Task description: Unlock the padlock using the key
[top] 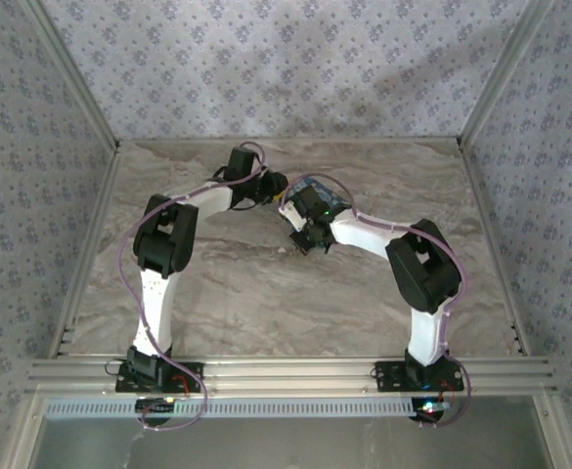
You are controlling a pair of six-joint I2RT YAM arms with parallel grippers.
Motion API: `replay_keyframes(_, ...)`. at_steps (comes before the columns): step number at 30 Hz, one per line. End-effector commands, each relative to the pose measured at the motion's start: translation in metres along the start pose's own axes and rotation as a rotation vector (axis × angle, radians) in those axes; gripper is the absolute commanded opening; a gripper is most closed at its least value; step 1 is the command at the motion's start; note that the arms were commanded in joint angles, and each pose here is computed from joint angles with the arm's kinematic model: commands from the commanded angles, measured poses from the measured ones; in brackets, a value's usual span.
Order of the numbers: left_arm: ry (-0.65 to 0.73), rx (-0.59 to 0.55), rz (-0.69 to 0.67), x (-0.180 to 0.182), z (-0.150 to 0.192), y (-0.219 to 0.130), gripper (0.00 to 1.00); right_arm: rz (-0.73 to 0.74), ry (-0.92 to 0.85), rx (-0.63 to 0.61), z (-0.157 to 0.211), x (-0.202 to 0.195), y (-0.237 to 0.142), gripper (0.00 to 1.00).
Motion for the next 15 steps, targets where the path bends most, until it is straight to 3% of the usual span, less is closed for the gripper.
replay_keyframes(1,0.007,0.054,0.035,-0.008,0.012,0.003,0.27,-0.037,-0.049,-0.042,-0.014,0.004,0.002,0.00)
replay_keyframes(7,-0.001,0.062,0.025,-0.003,0.015,0.004,0.25,-0.051,-0.007,-0.090,-0.029,0.005,-0.008,0.00)
replay_keyframes(15,0.002,0.050,0.030,-0.005,0.013,0.002,0.23,0.024,-0.042,-0.052,0.012,0.000,-0.005,0.00)
Point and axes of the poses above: each hand's point on the last joint's axis, 136 mm out from that joint toward the fingers, its own y axis out along the fingers, its own x axis along the line the jaws close on, z = x × y, the point moved 7 cm from there along -y, back along the fingers, and after that the axes turned 14 degrees about y, right-handed, at the moved point
